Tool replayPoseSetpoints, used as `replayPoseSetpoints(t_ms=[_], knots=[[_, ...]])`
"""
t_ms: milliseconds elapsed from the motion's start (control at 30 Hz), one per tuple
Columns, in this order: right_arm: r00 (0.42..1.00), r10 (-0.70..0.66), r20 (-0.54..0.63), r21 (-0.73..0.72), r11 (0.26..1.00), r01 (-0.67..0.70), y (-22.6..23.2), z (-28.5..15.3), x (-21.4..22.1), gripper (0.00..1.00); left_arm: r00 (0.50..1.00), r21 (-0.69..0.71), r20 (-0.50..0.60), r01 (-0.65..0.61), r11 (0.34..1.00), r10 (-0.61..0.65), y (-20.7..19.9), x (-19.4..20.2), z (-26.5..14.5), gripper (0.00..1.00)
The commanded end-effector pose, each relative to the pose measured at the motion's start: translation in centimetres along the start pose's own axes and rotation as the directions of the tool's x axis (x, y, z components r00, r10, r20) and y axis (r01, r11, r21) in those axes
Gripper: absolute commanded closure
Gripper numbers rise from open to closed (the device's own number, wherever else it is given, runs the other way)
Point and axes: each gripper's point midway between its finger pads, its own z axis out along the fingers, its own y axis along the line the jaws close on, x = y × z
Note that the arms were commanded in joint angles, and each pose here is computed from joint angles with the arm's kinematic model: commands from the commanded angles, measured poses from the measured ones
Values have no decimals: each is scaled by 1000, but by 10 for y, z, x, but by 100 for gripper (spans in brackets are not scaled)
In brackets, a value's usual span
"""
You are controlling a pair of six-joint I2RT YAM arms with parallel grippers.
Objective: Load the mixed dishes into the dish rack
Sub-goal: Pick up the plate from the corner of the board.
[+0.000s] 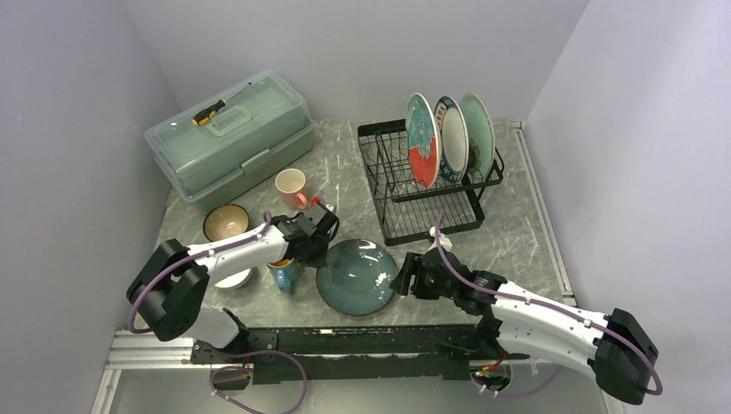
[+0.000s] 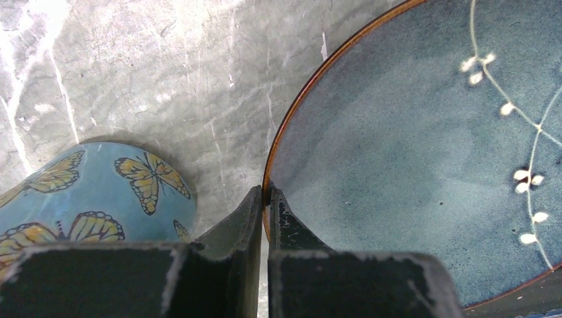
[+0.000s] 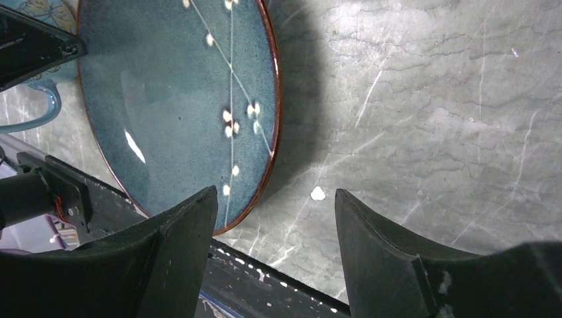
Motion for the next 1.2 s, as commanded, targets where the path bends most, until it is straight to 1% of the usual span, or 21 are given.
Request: replayPoseSetpoints(t_ms=[0, 100, 333, 567, 867, 1033, 1167], knots=[[999, 25, 20, -38, 999, -24, 9, 3, -4, 33, 999, 7, -13, 31, 1000, -31, 1, 7, 4, 98], [999, 38, 20, -41, 998, -37, 9, 5, -3, 33, 999, 15, -23, 34, 999, -34, 0, 11, 7, 100], [995, 100, 22, -80, 992, -98, 14, 10, -1, 33, 998, 43, -39, 51, 998, -49, -5, 16, 11, 100], [980, 198, 29, -166, 968, -190, 24, 19, 0, 34, 996, 87, -64, 65, 994, -60, -12, 24, 16, 100], [967, 242, 85, -185, 957, -223, 34, 23, -17, 34, 996, 138, -68, 62, 989, -53, -29, 27, 17, 100], [958, 272, 88, -205, 946, -250, 40, 26, -21, 38, 996, 144, -71, 55, 988, -45, -35, 30, 17, 100], [952, 289, 100, -219, 940, -263, 41, 25, -24, 44, 997, 151, -70, 52, 987, -42, -38, 32, 16, 100]])
